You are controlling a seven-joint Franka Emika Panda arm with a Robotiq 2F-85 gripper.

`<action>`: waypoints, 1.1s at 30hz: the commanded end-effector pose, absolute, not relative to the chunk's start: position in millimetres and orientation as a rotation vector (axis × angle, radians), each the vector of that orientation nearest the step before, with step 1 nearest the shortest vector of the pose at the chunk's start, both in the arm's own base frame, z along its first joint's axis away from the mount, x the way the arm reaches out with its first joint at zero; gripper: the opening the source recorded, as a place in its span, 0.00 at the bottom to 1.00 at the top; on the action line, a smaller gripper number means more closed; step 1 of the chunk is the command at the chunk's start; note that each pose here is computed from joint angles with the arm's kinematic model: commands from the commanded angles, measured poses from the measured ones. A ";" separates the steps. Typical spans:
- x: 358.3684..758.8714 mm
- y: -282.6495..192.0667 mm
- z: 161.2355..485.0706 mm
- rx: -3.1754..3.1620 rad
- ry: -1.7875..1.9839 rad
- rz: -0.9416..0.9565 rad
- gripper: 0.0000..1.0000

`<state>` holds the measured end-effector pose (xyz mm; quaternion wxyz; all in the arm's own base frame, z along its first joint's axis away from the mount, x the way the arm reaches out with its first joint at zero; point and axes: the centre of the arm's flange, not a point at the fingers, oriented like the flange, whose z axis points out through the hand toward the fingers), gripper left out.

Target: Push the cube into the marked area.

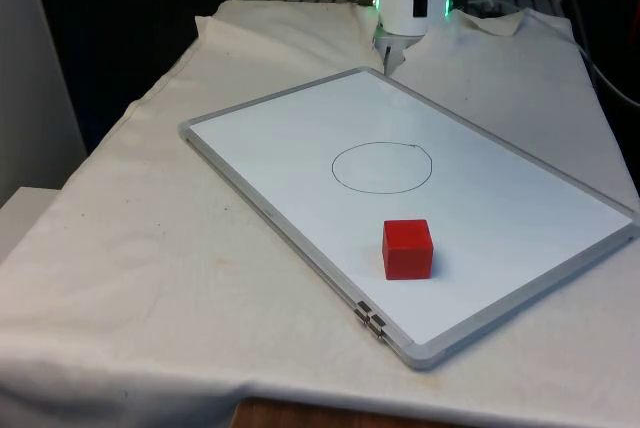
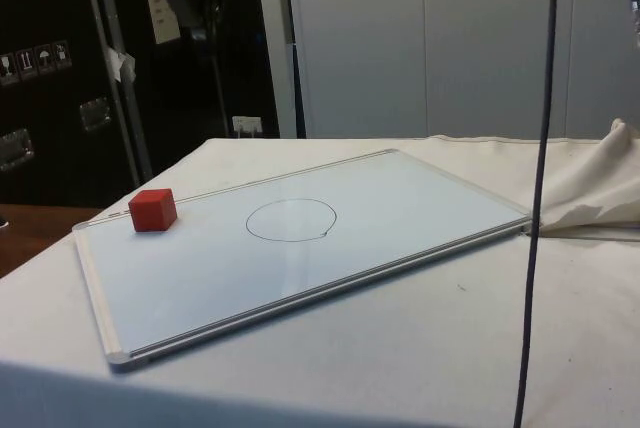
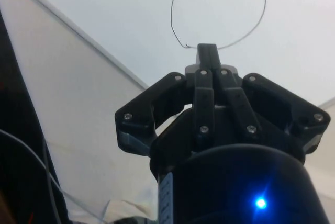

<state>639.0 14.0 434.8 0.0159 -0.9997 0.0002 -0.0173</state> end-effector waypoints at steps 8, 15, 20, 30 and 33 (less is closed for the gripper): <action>665.0 16.6 417.7 -3.089 0.018 -0.087 0.00; 686.9 17.8 408.9 -3.098 0.021 -0.144 0.00; 695.3 17.5 404.8 -3.113 0.023 -0.170 0.00; 718.8 17.6 382.8 -3.134 0.007 -0.271 0.00; 727.0 18.0 370.7 -3.140 0.001 -0.292 0.00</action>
